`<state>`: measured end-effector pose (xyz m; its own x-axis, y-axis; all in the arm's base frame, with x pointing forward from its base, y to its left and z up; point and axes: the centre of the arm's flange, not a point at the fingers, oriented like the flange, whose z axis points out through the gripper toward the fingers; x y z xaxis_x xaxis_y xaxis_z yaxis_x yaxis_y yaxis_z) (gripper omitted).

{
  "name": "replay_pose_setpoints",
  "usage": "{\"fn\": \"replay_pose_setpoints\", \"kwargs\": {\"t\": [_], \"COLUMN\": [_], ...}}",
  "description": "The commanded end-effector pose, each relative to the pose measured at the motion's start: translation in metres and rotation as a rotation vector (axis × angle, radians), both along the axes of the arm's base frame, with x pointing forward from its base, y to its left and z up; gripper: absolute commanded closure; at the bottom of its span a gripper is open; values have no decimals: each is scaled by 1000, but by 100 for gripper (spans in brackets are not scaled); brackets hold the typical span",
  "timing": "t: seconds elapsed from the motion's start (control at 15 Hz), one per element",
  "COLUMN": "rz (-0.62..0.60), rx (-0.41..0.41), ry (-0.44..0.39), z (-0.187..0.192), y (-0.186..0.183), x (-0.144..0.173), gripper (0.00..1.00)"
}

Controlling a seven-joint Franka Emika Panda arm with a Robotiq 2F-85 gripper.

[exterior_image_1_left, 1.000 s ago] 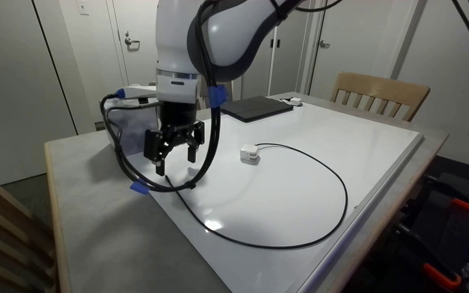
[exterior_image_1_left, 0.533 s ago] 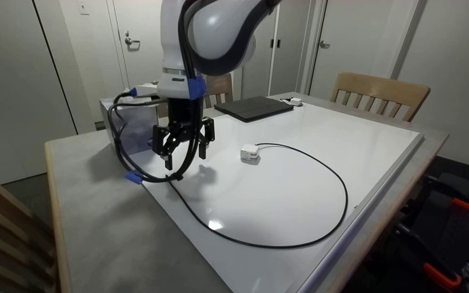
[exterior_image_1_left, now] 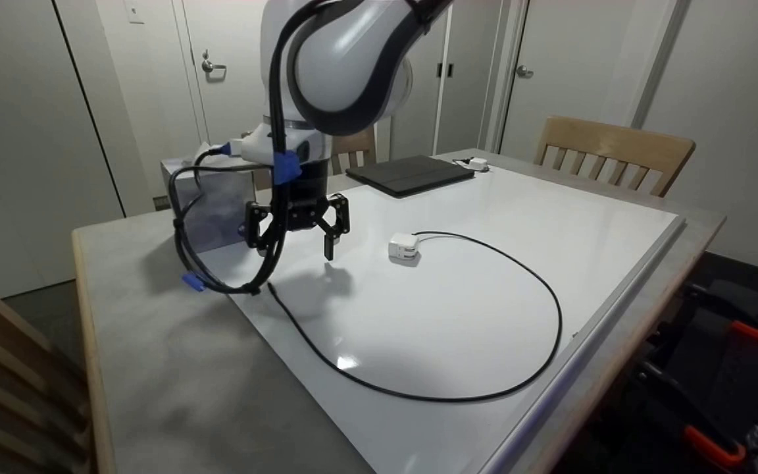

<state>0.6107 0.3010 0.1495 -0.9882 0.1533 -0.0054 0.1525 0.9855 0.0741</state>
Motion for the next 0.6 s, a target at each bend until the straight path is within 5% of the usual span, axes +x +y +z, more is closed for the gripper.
{"fn": "replay_pose_setpoints", "kwargs": {"t": [0.0,0.07,0.13,0.53], "rz": [-145,-143,-114,-148], "rx": [-28,-21,-20,34], "ry": [3,61,11,81], "z": [16,17,5,2], "y": [1,4,5,10], "x": [-13,-15,-3,-3], "gripper": [0,0,0,0]}}
